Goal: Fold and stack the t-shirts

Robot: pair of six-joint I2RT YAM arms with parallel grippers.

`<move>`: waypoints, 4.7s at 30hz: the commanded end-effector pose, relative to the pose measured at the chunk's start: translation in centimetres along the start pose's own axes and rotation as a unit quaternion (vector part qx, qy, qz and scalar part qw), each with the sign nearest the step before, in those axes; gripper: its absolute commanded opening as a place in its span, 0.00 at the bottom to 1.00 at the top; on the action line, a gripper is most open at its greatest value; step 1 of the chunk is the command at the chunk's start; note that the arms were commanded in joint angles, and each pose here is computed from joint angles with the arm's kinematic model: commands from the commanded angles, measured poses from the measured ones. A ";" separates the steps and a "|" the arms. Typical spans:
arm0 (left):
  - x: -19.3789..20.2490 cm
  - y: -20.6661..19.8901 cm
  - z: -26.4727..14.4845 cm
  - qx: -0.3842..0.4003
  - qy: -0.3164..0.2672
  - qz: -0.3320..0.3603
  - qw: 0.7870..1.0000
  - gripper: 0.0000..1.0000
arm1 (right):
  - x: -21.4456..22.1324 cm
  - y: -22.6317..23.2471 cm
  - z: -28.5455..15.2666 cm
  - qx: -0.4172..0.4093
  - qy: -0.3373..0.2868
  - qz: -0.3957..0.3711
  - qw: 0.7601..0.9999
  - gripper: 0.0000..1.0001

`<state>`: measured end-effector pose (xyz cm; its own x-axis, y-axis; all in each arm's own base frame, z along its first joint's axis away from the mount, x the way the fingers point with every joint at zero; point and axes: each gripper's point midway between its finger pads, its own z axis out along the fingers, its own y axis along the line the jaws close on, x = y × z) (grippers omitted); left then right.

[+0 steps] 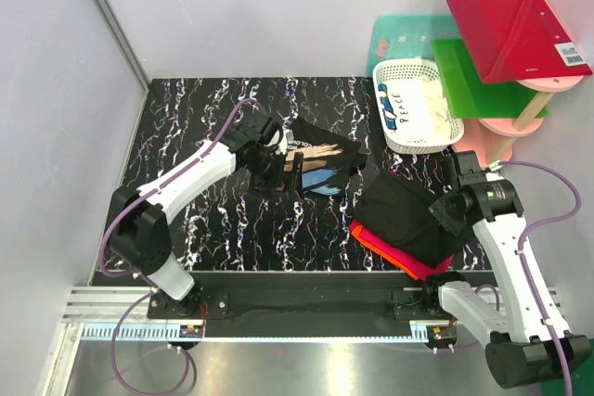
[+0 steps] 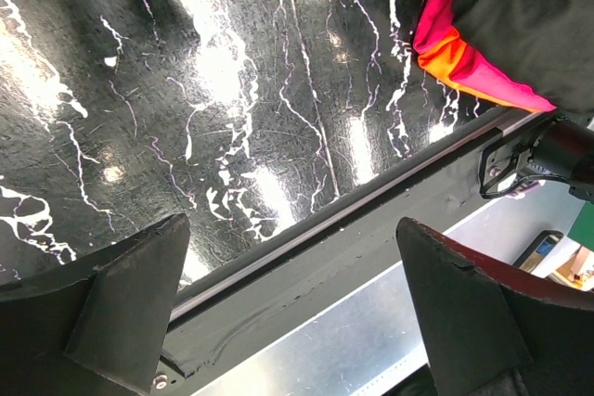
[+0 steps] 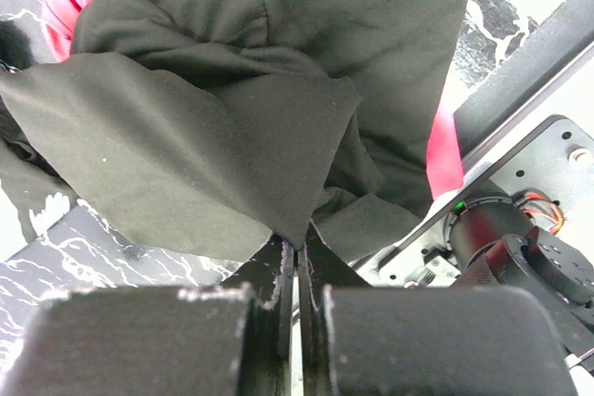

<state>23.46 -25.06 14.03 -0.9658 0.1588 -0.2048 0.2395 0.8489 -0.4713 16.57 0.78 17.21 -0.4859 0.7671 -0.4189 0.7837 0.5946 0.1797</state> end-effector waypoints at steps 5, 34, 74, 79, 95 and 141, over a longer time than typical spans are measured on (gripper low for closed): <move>-0.9 -1.6 -0.8 0.031 -0.017 0.021 0.999 0.99 | -0.7 -5.8 -4.1 0.067 -0.037 0.042 0.996 0.00; -1.7 -2.9 -0.3 0.054 -0.017 0.019 0.998 0.99 | -1.6 -2.5 -3.7 0.011 -0.038 0.056 0.998 1.00; -3.4 -18.1 15.4 0.147 0.077 0.125 0.978 0.32 | -1.9 1.7 -2.2 -0.036 -0.011 -0.041 0.998 1.00; -3.7 -17.5 13.2 0.137 0.056 0.124 0.981 0.00 | -1.1 2.0 2.1 0.028 0.016 -0.048 0.998 0.99; -2.5 -16.5 12.4 0.140 0.070 0.114 0.981 0.00 | -3.9 5.8 8.0 0.080 -0.013 -0.099 0.992 0.95; 7.1 -11.5 7.3 0.082 0.227 0.138 0.961 0.99 | -6.2 14.4 4.7 -0.073 0.008 -0.172 0.982 1.00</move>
<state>15.54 -38.66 9.60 -0.8290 0.5549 0.0692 0.4107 0.6882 -0.5981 31.15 4.43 12.77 -0.7846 0.5330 -0.3167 0.5338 0.8406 0.0921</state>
